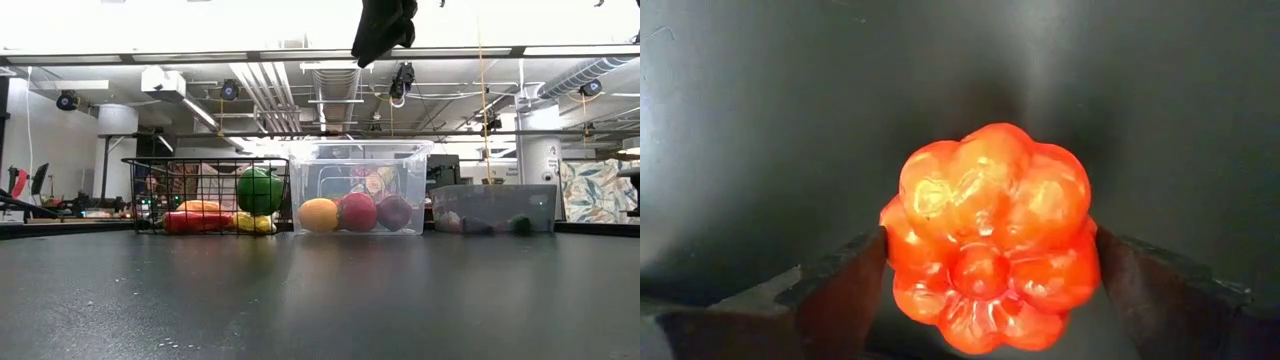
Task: Sort produce into baskets
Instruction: Put the pumpkin into the wire basket
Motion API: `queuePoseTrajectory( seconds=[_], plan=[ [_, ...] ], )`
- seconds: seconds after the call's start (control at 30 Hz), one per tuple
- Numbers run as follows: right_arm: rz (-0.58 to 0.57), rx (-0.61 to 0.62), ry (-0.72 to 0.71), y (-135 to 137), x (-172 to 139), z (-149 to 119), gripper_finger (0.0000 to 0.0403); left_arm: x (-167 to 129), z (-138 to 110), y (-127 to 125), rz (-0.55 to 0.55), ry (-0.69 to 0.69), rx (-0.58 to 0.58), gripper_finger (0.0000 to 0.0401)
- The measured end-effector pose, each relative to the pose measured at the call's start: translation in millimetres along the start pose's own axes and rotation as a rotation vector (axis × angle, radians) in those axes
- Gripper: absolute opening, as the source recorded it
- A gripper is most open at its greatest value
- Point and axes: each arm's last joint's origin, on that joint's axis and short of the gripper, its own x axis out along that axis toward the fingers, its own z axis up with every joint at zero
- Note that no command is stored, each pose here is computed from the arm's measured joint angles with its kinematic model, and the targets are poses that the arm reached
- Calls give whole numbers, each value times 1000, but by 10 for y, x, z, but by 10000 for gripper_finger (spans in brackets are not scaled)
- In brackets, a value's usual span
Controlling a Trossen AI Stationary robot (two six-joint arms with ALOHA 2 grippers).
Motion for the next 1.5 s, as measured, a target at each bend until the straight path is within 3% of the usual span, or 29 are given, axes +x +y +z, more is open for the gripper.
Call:
queuePoseTrajectory(
  seconds=[0.5, 1.0, 1.5],
  plan=[
    [0, 4, -1, 0, -2, 0, 173, 56, -1, 26, 26, -38, -28, 337],
    [1, 5, -2, 0, -2, 1, 173, 43, -14, 42, 66, -59, -41, 384],
    [-1, 3, 10, 5, 72, -39, 173, 217, -38, 81, 158, -25, -36, 377]
  ],
)
